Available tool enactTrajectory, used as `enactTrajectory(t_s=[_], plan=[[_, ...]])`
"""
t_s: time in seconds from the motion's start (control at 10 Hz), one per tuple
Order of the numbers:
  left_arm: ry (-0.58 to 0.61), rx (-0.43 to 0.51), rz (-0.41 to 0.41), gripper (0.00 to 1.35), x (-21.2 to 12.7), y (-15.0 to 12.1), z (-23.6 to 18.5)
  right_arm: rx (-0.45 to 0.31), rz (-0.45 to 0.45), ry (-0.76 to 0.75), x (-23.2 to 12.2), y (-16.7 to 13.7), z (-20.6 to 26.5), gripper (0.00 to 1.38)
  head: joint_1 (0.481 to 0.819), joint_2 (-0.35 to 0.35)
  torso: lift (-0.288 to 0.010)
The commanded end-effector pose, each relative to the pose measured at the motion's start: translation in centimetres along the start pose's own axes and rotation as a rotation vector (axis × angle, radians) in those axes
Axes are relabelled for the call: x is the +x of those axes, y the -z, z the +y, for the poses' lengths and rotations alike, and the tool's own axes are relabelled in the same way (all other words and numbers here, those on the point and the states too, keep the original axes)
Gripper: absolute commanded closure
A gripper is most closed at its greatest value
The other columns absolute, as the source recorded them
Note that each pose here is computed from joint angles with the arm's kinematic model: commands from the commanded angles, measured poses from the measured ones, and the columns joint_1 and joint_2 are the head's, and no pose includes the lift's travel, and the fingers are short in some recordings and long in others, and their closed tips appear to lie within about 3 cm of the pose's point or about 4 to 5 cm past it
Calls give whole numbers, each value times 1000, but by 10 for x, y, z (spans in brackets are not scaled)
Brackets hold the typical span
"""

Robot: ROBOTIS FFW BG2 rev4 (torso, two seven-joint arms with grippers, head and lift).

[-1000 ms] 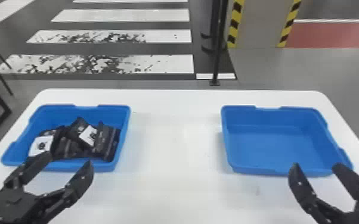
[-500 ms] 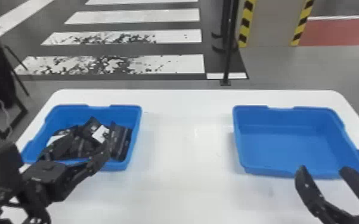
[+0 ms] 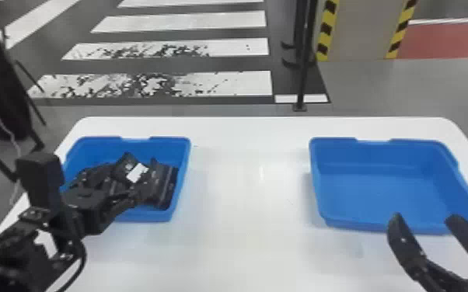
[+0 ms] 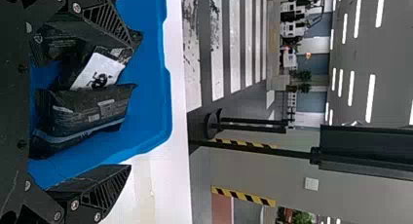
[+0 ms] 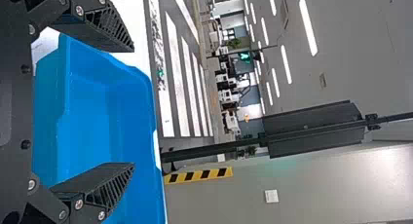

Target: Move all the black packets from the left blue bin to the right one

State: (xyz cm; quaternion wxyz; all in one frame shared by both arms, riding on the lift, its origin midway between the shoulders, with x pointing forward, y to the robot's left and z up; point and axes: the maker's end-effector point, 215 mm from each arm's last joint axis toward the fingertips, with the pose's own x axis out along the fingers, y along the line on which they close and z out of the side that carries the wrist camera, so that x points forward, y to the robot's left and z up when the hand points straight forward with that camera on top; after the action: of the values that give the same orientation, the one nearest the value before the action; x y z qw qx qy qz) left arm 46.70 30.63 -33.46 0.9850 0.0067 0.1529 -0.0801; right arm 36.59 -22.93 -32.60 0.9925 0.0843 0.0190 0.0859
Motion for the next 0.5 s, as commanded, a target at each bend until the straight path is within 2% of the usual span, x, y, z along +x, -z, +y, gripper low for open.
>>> enactTrajectory(t_s=[0.0,0.4], plan=[[-15,-4,54,191,11,11,8,2,-5,-3,2,-1,1,205,695,103,-185],[-7,-18,164,197,34,36,14,24,1,-5,2,5,1,205,695,116,-185]])
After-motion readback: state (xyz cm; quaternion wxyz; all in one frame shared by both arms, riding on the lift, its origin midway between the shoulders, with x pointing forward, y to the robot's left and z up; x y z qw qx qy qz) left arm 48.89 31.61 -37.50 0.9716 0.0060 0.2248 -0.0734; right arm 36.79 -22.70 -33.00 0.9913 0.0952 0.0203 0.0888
